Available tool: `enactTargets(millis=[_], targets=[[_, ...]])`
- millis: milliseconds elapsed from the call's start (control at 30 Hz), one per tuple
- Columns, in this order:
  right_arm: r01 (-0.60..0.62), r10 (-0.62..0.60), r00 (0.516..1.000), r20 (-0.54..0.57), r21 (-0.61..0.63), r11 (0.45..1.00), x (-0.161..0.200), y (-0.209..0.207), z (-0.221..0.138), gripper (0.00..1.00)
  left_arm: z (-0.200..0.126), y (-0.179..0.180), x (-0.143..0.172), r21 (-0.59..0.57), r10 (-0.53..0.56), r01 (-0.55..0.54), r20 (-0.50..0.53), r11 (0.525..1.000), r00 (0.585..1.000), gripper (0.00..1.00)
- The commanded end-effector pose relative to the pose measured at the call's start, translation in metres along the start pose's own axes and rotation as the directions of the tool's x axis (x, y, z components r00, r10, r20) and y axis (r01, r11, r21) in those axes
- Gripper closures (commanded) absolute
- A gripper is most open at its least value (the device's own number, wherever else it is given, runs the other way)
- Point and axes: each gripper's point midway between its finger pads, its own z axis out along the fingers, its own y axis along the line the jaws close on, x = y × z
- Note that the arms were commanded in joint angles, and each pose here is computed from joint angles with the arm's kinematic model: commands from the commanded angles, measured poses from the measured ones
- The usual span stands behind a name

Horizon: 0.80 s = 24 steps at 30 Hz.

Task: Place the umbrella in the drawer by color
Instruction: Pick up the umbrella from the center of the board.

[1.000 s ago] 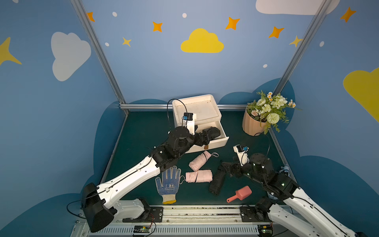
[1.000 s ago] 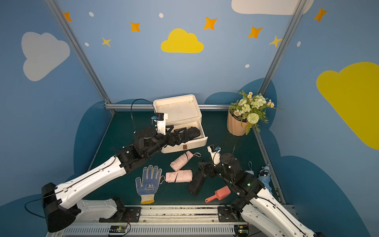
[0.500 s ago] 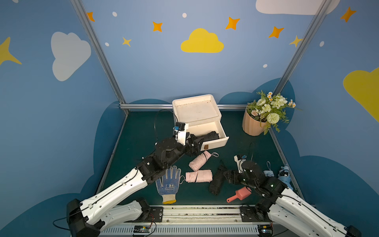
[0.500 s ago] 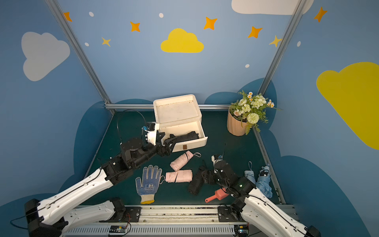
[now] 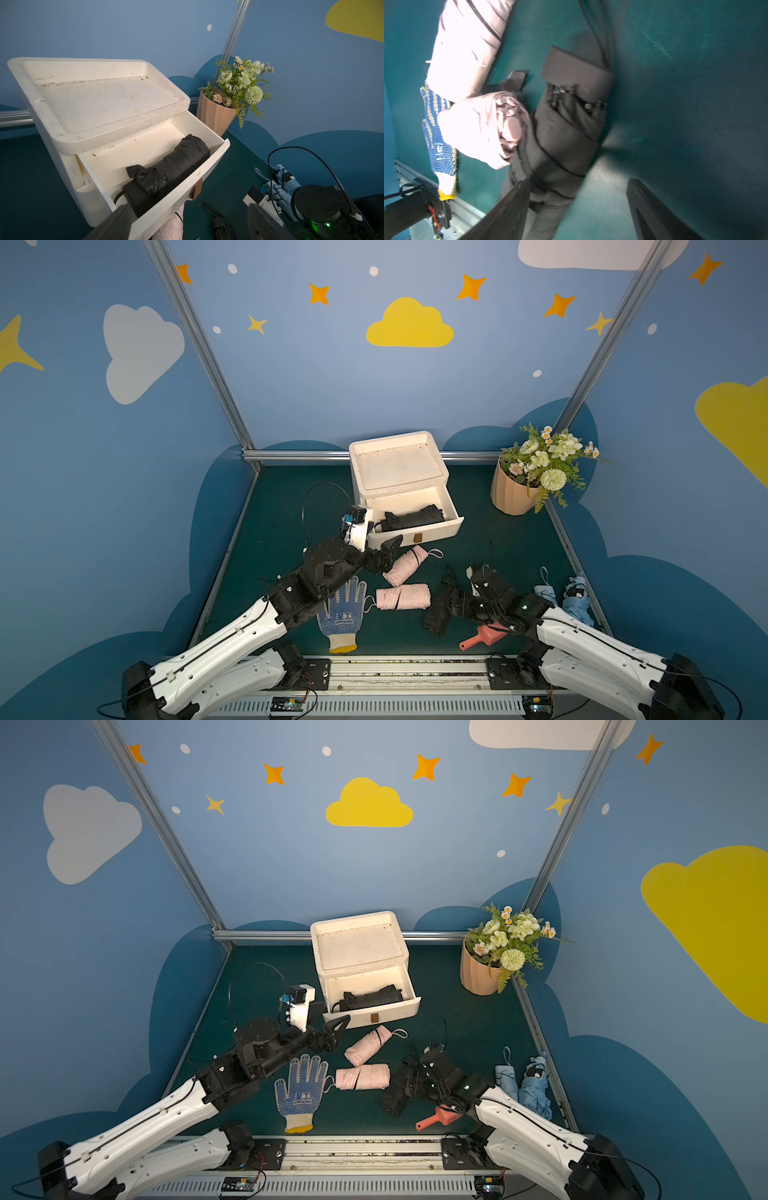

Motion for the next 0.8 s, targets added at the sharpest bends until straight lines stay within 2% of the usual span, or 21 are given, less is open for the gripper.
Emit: enactTargets(millis=[0, 167, 500, 767], targets=[[-0.002, 0.002, 1.000, -0.011, -0.046, 0.999, -0.003, 0.024, 0.000, 0.20, -0.006, 0.002, -0.003, 0.000, 0.010, -0.010, 0.036, 1.000, 0.999, 0.08], [-0.010, 0.011, 0.999, -0.047, 0.001, 1.000, 0.013, 0.020, 0.012, 0.22, -0.007, 0.003, -0.001, 0.002, 0.006, -0.006, 0.044, 1.000, 0.999, 0.08], [-0.022, 0.024, 0.998, -0.063, 0.037, 0.999, 0.032, 0.005, 0.024, 0.38, -0.002, 0.003, 0.003, 0.007, -0.002, 0.002, 0.037, 1.000, 0.999, 0.08], [-0.022, 0.028, 0.997, -0.065, 0.094, 0.995, 0.037, -0.013, 0.034, 0.39, 0.002, 0.002, 0.004, 0.011, -0.014, 0.014, 0.033, 1.000, 0.999, 0.08]])
